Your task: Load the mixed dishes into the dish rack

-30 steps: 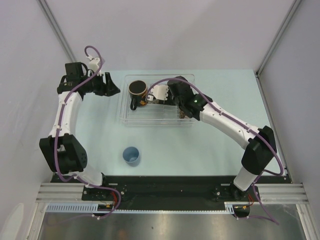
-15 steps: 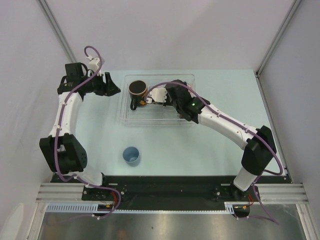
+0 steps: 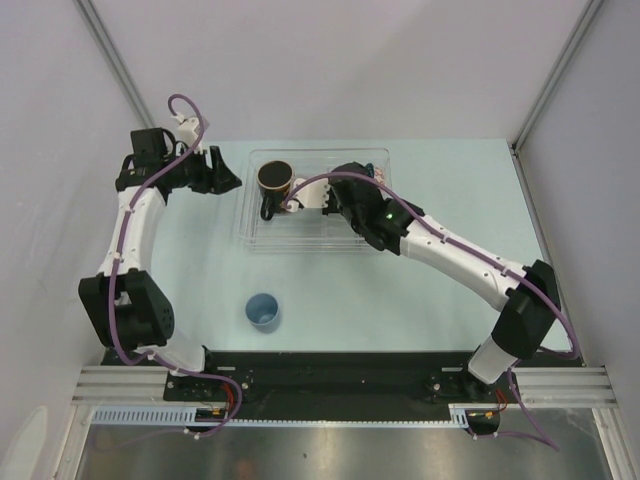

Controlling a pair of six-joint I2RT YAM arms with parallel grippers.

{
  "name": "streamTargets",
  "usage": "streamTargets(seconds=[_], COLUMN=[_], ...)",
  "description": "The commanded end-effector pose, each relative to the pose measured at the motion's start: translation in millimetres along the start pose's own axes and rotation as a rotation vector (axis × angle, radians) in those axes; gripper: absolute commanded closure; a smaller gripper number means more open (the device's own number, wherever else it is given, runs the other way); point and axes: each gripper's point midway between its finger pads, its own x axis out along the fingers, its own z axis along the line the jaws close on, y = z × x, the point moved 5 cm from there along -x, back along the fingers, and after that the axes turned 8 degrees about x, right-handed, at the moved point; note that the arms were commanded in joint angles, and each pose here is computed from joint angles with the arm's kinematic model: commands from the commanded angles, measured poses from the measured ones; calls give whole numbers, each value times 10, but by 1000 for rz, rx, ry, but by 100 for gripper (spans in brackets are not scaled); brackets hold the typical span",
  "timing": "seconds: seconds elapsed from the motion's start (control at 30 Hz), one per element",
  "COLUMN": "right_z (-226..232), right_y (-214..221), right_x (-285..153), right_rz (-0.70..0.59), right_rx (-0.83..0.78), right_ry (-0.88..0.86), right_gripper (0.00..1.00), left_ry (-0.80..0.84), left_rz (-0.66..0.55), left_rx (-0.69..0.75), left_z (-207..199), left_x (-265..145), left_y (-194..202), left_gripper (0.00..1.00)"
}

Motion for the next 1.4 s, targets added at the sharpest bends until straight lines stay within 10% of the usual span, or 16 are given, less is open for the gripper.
streamTargets(seconds=[0.0, 1.37], right_z=[-773, -276], right_y=[-232, 97], right_x=[-486, -195], right_rz=[-130, -24], right_rx=[146, 183], right_ry=[270, 98], right_gripper=[100, 100], left_ry=[6, 3], left_rz=[-64, -70], left_rx=[30, 27], left_z=[-83, -92], left_x=[-134, -142], left_y=[-139, -115], left_gripper=[31, 31])
